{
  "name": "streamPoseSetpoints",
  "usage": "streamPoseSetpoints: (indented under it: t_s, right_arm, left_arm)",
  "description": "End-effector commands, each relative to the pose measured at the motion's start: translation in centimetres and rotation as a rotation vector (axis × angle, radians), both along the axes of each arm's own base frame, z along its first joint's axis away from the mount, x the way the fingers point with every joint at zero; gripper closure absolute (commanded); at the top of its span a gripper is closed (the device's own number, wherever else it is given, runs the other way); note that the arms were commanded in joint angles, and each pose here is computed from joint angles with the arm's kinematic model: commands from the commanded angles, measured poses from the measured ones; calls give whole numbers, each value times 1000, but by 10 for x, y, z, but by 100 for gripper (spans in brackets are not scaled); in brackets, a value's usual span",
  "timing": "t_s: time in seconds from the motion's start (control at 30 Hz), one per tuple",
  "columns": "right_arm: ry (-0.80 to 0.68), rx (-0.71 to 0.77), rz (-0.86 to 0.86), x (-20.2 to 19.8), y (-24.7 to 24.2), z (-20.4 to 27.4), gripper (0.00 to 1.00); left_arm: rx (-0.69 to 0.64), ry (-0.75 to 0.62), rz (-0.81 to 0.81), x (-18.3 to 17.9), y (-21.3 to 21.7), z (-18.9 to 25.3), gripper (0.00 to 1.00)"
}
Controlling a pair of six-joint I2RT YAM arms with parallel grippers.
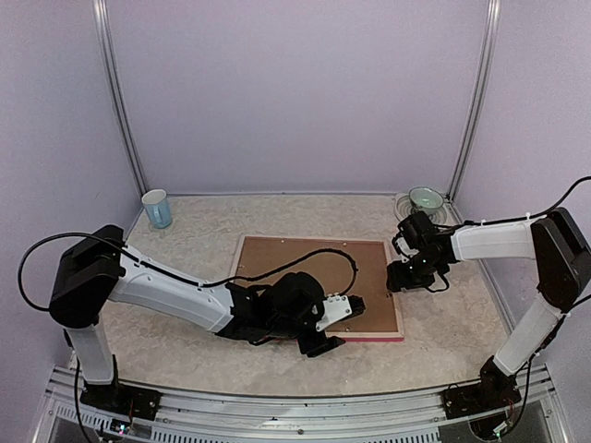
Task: Put the photo into the frame
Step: Press the fastener onto the backboard.
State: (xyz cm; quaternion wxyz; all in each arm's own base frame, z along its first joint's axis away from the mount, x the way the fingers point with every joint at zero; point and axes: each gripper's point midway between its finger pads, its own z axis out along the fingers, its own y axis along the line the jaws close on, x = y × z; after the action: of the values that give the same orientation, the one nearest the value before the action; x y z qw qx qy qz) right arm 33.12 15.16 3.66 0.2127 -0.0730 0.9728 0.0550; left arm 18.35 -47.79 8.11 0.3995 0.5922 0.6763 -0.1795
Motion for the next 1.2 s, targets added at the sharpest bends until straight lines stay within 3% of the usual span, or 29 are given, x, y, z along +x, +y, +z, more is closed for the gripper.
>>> streamPoseSetpoints:
  t_s: [0.0,0.2,0.77,1.17]
  right_arm:
    - [12,-15,-7,-1,-5,-1,40]
    - [42,-27,-2,-13,-10,-12,41]
    - [66,-13,5,-27,-10,-11,44]
    - [76,-9,30,-32,-6,-9,48]
  left_arm:
    - [58,-2,-61,-8,-2,-18,29]
    - [86,13,-69,-9,-3,-31,32]
    - [149,6,-2,3,1,-55,55]
    - [152,-2,25,8,2,-56,56]
